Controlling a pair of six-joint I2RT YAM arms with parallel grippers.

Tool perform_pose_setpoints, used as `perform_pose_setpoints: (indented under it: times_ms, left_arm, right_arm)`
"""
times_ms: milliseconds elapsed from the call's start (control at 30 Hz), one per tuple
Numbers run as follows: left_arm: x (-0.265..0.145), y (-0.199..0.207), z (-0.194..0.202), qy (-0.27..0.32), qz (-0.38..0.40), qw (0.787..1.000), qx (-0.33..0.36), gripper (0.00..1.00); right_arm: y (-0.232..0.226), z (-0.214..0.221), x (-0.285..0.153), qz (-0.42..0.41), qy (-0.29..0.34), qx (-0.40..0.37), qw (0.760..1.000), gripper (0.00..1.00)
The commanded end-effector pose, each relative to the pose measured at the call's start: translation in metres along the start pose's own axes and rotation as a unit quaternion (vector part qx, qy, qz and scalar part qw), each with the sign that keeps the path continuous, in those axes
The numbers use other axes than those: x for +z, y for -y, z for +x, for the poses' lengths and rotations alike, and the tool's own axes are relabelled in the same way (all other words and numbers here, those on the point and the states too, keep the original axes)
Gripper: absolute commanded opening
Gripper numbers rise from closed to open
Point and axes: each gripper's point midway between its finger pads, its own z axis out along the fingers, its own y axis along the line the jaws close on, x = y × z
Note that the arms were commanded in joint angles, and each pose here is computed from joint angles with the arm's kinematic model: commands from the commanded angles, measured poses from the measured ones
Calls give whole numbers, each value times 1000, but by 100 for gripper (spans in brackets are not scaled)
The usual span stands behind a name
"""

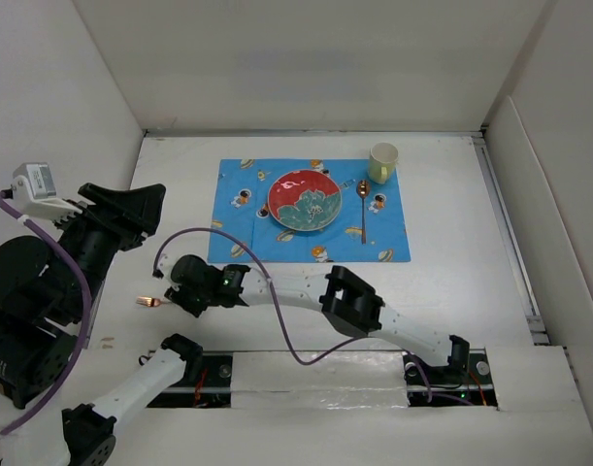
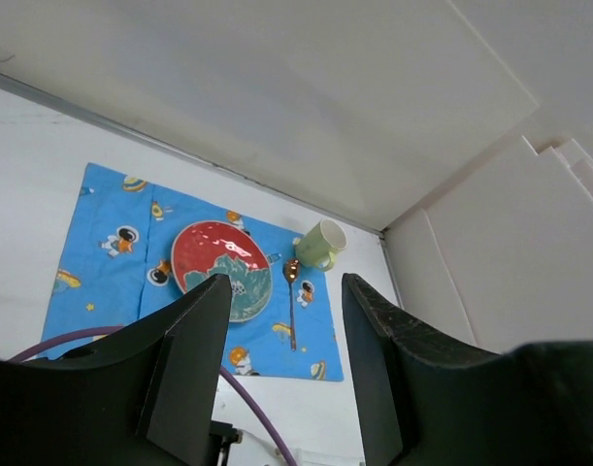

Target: Set the dinner table for one person

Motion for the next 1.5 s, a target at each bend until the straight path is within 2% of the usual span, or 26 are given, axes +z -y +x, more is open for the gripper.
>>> perform_pose_setpoints:
  times_ms: [0, 33, 67, 167, 200, 233, 300, 367, 433, 467, 500, 600, 767, 867, 900, 933, 1000, 1100, 1300, 1467]
  left_arm:
    - [3, -2, -6, 12, -6, 1000, 24, 46]
    - [3, -2, -6, 13, -6, 999, 30, 46]
    - [4, -3, -6, 12, -7, 999, 33, 46]
    - [7, -5, -4, 8, -12, 999, 45, 46]
    - [7, -5, -3, 7, -12, 999, 47, 46]
    - [10, -7, -2, 7, -15, 998, 54, 46]
    - [11, -6, -3, 10, -14, 998, 54, 46]
    - [13, -8, -1, 10, -16, 998, 59, 46]
    - [17, -11, 3, 9, -21, 998, 62, 46]
    - [19, -13, 4, 12, -24, 998, 62, 46]
    - [19, -13, 4, 12, -24, 998, 62, 46]
    - [22, -15, 11, 7, -23, 998, 58, 46]
    - [31, -22, 32, -18, -25, 998, 56, 46]
    - [38, -29, 54, -43, -28, 997, 55, 46]
    - [39, -29, 60, -51, -23, 997, 55, 46]
    - [42, -34, 69, -62, -28, 996, 54, 46]
    - [43, -36, 76, -71, -27, 996, 54, 45]
    - [44, -39, 87, -86, -26, 995, 52, 45]
    - [48, -47, 102, -104, -31, 992, 59, 45]
    - [50, -52, 109, -111, -35, 991, 66, 45]
  right_arm:
    - [17, 47, 28, 56, -37, -19, 998, 41]
    - [24, 50, 30, 75, -38, -18, 996, 36]
    - [26, 50, 31, 84, -36, -16, 996, 21]
    - [31, 38, 26, 100, -16, -10, 995, 0]
    - [29, 33, 23, 98, -9, -3, 995, 0]
    - [22, 5, 9, 85, 23, 6, 996, 0]
    - [19, -8, 2, 80, 37, 15, 996, 0]
    - [18, -47, -23, 72, 77, 40, 994, 0]
    - [43, -79, -44, 80, 113, 99, 985, 0]
    - [56, -113, -74, 78, 155, 156, 972, 0]
    - [57, -111, -73, 78, 153, 156, 973, 0]
    - [97, -136, -101, 89, 191, 233, 949, 0]
    - [174, -127, -108, 154, 201, 341, 905, 0]
    - [213, -116, -102, 198, 206, 400, 871, 0]
    - [224, -113, -101, 214, 213, 426, 853, 0]
    - [228, -97, -88, 229, 196, 437, 848, 0]
    - [254, -96, -92, 251, 212, 469, 820, 0]
    - [276, -86, -92, 273, 221, 495, 795, 0]
    - [302, -67, -81, 292, 214, 508, 782, 0]
    - [309, -45, -69, 303, 195, 509, 782, 0]
